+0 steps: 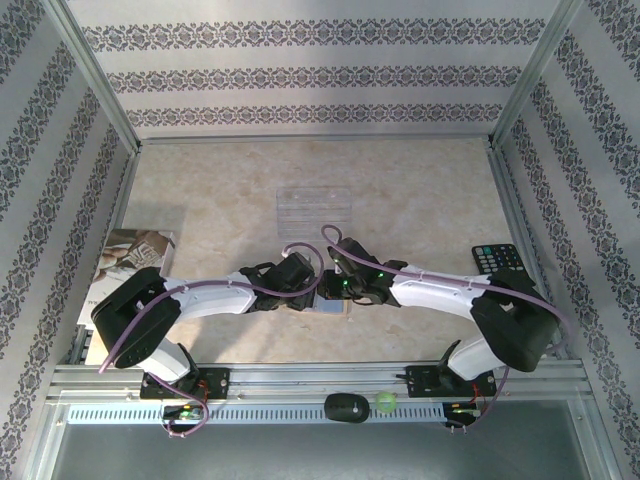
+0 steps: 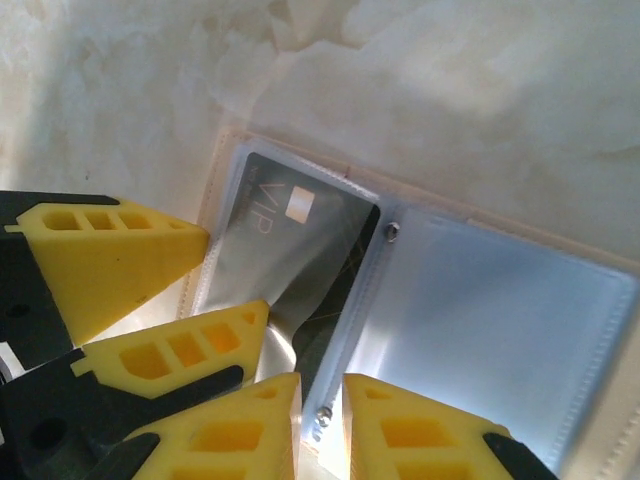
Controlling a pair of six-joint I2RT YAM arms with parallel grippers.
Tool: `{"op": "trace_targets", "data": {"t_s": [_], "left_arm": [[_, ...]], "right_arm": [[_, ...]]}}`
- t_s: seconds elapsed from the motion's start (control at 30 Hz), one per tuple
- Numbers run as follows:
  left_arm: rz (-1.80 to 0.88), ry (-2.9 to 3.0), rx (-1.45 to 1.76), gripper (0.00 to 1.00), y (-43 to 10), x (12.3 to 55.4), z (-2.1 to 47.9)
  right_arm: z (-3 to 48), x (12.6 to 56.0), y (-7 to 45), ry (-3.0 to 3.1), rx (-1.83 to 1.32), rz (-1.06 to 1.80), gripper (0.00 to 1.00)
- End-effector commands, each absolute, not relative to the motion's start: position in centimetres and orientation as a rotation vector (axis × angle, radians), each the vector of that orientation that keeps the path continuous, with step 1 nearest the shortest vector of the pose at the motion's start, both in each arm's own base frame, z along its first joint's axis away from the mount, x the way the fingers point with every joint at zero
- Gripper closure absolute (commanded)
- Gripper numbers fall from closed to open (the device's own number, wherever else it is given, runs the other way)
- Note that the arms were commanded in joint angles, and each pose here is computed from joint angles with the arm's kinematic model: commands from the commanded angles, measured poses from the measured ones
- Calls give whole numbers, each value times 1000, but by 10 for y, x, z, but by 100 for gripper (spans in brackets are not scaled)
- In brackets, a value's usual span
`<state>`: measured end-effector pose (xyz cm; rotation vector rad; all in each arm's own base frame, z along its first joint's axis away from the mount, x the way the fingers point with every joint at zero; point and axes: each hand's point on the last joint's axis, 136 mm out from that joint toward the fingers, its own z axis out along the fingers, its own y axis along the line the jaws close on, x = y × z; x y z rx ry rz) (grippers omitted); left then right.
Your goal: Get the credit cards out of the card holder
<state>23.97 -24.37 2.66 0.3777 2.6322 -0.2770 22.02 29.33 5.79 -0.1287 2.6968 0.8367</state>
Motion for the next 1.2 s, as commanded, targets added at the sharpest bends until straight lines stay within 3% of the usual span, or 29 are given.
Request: {"op": "trace_targets", "data": {"t_s": [0.0,1.17], "left_arm": [[-320,2687,316,58,-241,224,18],[-402,2728,273,53,-248,217,17]], "right_arm": [[53,218,305,2712,-25,928,82],[13,219,310,2815,61,1037,81]]}}
